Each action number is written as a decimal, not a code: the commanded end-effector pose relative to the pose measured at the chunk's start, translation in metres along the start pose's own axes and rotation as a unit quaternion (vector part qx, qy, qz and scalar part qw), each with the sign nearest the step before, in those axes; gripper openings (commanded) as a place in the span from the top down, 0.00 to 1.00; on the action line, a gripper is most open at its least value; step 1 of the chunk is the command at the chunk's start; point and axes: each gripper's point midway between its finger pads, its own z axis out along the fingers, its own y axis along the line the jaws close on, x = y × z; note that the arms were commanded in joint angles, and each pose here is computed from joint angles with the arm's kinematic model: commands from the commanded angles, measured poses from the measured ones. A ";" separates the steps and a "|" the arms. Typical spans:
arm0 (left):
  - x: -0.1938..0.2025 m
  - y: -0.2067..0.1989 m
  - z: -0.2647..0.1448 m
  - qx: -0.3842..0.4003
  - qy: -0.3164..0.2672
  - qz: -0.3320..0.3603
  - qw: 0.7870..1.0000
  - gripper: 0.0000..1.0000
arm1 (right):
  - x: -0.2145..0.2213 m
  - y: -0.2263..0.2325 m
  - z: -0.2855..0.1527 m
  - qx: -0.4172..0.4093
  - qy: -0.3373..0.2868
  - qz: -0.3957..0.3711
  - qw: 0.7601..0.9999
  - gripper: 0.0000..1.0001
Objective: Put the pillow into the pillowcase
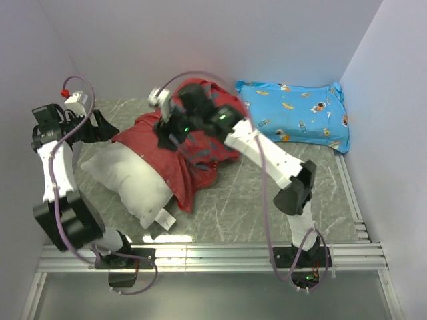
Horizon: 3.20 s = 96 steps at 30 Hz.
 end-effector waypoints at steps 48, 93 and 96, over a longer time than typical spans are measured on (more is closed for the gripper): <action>0.055 0.044 0.098 0.115 -0.053 -0.309 0.943 0.26 | 0.217 0.014 -0.011 0.032 0.244 -0.103 0.964 0.11; -0.044 -0.142 0.069 0.007 -0.003 0.275 0.961 0.09 | 0.224 -0.076 -0.123 0.092 0.077 0.481 0.868 0.10; -0.038 -0.181 0.108 0.034 0.004 0.302 0.953 0.08 | 0.235 -0.076 -0.109 0.059 0.074 0.507 0.857 0.09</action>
